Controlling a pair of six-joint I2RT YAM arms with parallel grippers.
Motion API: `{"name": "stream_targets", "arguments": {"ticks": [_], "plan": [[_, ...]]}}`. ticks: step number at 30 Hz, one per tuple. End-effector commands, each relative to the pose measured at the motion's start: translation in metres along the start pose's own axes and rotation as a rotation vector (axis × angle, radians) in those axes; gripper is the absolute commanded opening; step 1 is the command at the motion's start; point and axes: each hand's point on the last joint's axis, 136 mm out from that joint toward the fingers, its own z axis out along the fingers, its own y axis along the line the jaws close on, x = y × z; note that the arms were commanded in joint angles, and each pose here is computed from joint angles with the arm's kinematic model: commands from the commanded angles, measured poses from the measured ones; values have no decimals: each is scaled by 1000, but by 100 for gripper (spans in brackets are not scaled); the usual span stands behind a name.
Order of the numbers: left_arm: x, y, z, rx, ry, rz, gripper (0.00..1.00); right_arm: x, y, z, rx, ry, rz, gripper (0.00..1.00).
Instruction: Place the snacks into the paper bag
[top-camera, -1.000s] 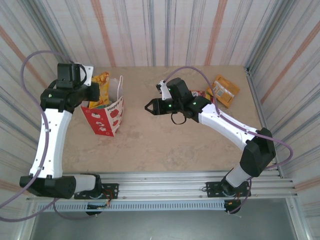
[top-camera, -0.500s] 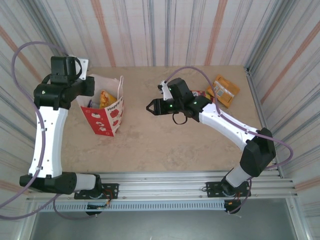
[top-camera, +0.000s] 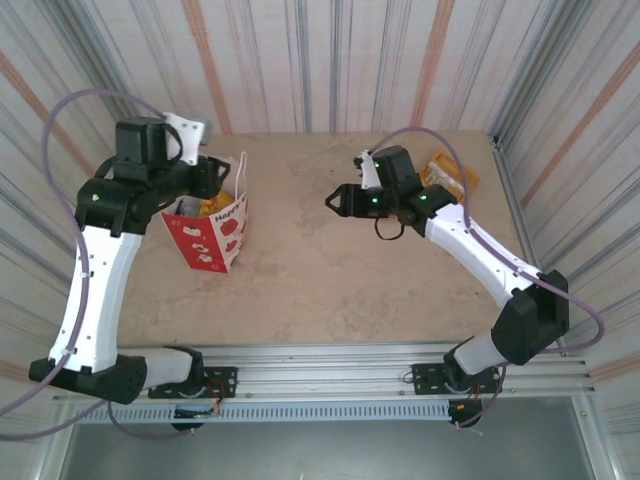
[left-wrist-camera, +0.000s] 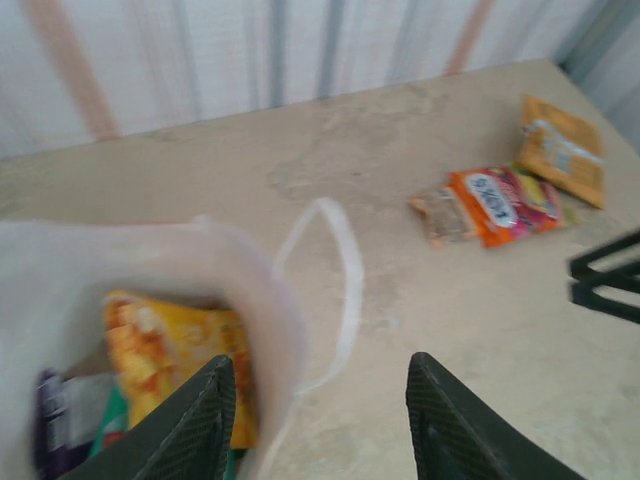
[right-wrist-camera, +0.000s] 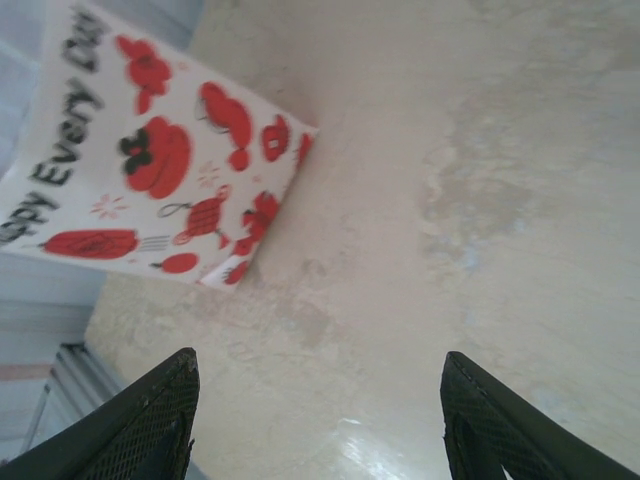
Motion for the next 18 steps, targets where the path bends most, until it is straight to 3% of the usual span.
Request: {"name": "stream_targets", "arguments": {"ticks": [1, 18], "plan": [[-16, -31, 11, 83, -25, 19, 50, 10, -32, -20, 56, 43, 63, 65], [-22, -184, 101, 340, 68, 179, 50, -15, -260, -97, 345, -86, 524, 64]]}}
